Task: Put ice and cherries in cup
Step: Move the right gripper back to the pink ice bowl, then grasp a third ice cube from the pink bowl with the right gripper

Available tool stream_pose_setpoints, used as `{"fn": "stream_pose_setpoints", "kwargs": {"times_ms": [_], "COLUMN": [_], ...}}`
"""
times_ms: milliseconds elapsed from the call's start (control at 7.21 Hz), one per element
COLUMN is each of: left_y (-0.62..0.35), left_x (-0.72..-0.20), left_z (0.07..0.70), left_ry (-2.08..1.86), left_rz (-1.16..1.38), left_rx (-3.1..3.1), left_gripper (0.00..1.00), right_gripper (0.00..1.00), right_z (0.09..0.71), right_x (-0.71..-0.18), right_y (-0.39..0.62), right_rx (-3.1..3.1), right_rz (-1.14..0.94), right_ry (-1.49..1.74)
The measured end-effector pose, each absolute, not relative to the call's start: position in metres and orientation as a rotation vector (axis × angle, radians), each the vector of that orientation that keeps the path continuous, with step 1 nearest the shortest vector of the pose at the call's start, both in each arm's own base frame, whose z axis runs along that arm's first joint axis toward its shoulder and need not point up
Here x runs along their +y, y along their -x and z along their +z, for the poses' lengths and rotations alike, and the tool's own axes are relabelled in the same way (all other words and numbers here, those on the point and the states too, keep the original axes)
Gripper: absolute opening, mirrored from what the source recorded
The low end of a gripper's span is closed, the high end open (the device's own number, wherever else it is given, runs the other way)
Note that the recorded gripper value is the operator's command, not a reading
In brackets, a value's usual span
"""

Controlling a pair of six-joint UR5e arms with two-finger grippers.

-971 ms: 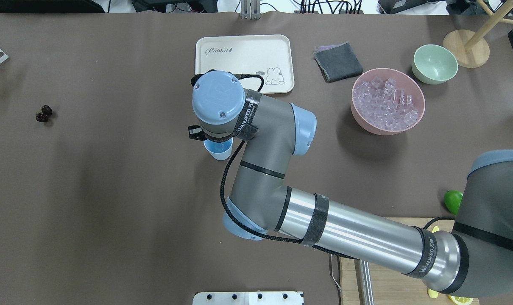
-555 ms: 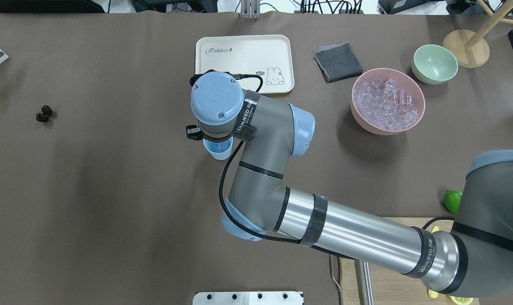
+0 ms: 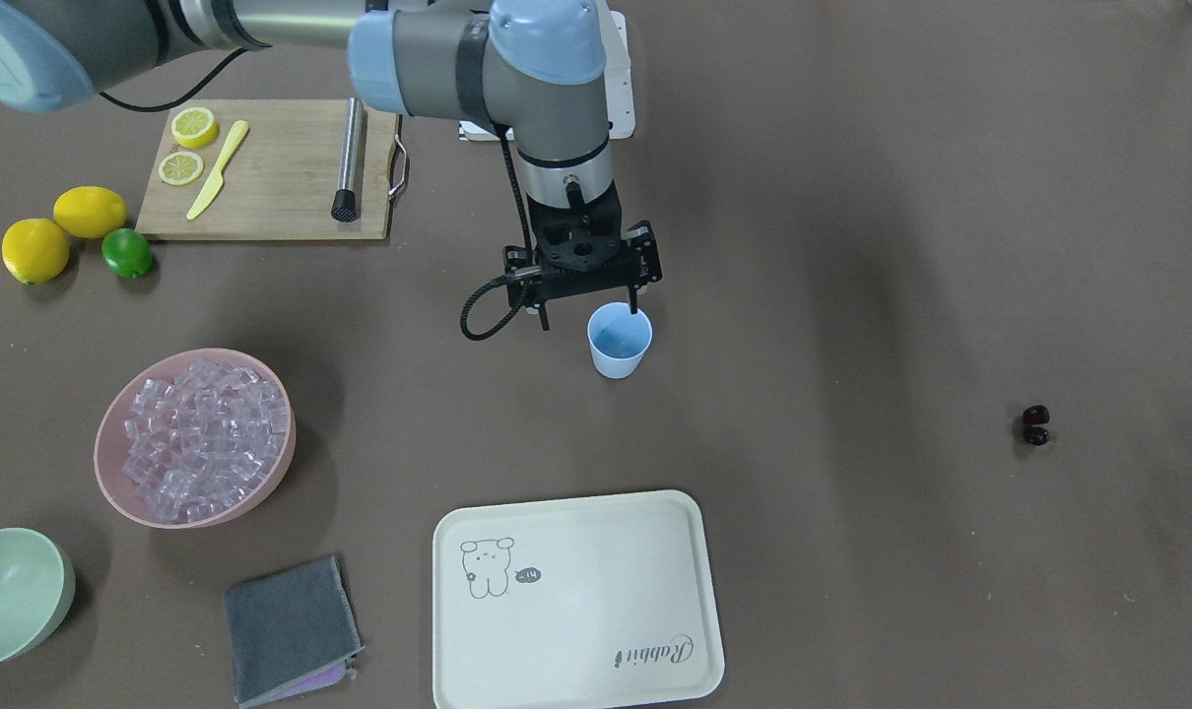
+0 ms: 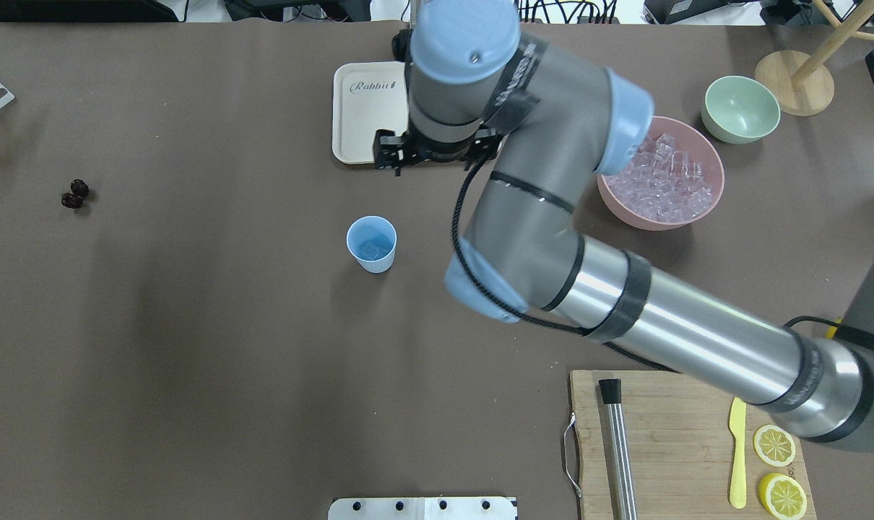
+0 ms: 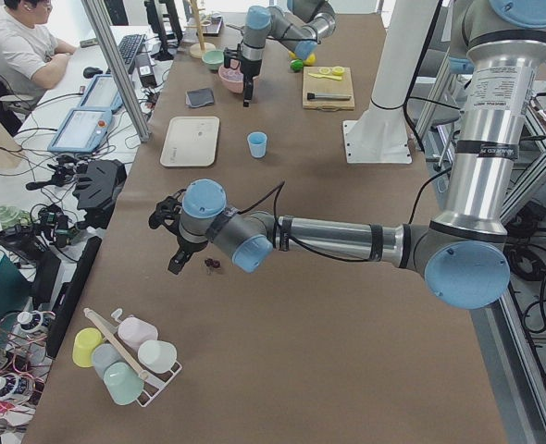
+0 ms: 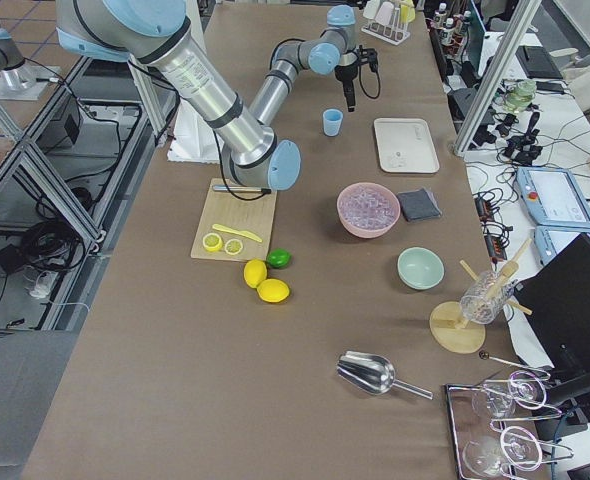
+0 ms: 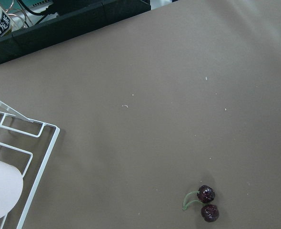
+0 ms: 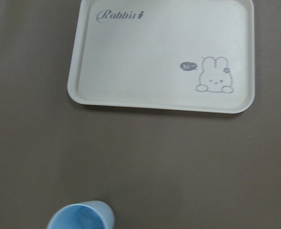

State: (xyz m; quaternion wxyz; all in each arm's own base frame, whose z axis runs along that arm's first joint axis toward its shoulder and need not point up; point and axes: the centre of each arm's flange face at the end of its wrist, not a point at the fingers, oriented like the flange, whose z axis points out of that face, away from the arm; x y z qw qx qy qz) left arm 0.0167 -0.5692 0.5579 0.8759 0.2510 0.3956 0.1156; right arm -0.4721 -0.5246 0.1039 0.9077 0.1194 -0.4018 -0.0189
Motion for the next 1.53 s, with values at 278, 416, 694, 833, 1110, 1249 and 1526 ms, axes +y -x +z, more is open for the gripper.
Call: {"fn": "stream_pose_setpoints", "kwargs": {"times_ms": [278,416,694,833,1110,1249,1526], "left_y": [-0.018,-0.018,-0.017,-0.018,-0.018,-0.018,-0.018], "left_x": [-0.565,-0.563,-0.559,-0.557,-0.556,-0.555,-0.553], "left_z": [0.561,0.562,0.566,0.566,0.564,0.563,0.564], "left_ry": [-0.524,-0.530,-0.539,-0.547,-0.559,-0.563,-0.571], "left_rz": [0.245,0.247,0.252,0.256,0.262,0.263,0.267], "left_rx": [0.827,0.828,0.828,0.830,0.833,0.834,0.836], "left_gripper": [0.98,0.98,0.98,0.98,0.98,0.98,0.98], "right_gripper": [0.98,0.98,0.97,0.98,0.98,0.98,0.98], "right_z": [0.196,0.244,0.319,0.353,0.407,0.424,0.422], "right_x": [-0.578,-0.603,-0.638,-0.653,-0.652,-0.644,-0.625], "right_y": [0.369,0.317,0.272,0.270,0.271,0.274,0.297], "right_rx": [-0.735,-0.705,-0.697,-0.721,-0.764,-0.781,-0.823], "right_rz": [0.043,0.120,0.189,0.203,0.208,0.197,0.164], "right_ry": [-0.188,-0.139,-0.083,-0.056,-0.042,-0.050,-0.053]}}
